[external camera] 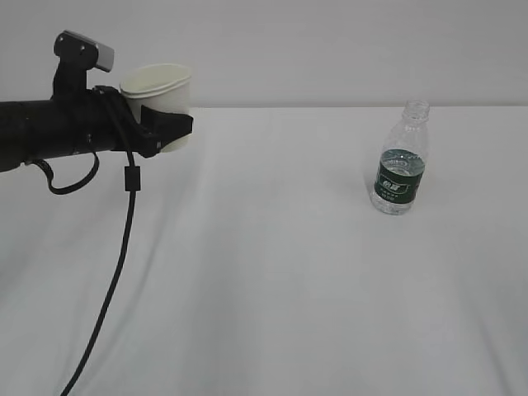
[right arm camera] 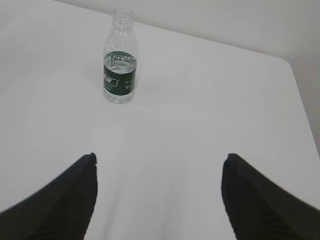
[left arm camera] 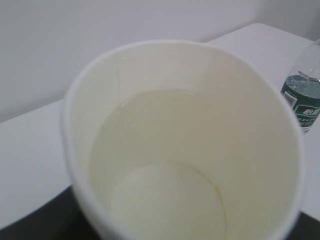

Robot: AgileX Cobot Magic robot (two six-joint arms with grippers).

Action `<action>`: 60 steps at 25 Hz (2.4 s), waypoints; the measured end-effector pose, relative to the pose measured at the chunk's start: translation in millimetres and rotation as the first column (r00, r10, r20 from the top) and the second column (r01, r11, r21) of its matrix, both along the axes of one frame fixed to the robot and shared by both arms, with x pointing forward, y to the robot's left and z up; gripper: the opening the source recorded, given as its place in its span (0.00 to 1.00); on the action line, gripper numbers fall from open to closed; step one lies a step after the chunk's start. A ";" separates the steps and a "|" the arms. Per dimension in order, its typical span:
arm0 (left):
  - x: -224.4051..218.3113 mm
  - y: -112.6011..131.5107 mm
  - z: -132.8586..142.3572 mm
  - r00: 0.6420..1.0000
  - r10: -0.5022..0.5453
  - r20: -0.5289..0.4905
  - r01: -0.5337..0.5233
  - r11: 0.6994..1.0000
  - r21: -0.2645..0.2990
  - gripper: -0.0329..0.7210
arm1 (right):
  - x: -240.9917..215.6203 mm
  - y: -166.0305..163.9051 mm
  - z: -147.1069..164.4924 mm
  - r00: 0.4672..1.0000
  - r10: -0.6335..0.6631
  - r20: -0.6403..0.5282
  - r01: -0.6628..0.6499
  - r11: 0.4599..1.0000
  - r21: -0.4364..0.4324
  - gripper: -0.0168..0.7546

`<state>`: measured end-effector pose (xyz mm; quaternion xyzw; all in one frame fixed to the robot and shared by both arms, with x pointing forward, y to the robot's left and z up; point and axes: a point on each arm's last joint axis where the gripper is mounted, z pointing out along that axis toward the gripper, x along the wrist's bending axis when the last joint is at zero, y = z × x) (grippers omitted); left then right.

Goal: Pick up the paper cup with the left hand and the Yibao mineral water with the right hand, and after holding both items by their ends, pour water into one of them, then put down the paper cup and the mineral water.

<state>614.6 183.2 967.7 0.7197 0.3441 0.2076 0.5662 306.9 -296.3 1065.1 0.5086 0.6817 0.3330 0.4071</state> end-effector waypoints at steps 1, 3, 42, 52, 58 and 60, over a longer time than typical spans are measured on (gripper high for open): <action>1.0 1.4 -3.3 1.000 0.004 -0.008 -0.004 1.000 0.001 0.64 | 0.0 0.0 0.0 1.000 0.000 0.000 0.000 1.000 0.000 0.78; 2.7 3.6 -8.8 1.000 0.011 -0.022 -0.011 1.000 0.003 0.64 | 0.0 0.0 0.0 1.000 0.000 0.000 0.000 1.000 0.000 0.78; 26.5 31.8 -69.6 0.975 0.221 -0.035 -0.222 0.975 -0.030 0.63 | -0.1 0.4 -0.2 1.000 0.002 -0.003 -0.002 1.000 0.007 0.78; 30.6 36.8 -83.4 0.958 0.285 -0.015 -0.285 0.958 -0.036 0.63 | -0.1 0.6 -0.2 1.000 0.001 -0.003 -0.001 1.000 0.011 0.78; 31.6 38.5 -92.8 0.953 0.304 -0.009 -0.304 0.952 -0.032 0.62 | -0.1 0.6 -0.2 1.000 0.001 -0.003 -0.001 1.000 0.011 0.78; 32.0 39.2 -92.8 0.951 0.309 0.005 -0.309 0.951 -0.023 0.62 | -0.1 0.6 -0.2 1.000 0.001 -0.003 -0.001 1.000 0.011 0.78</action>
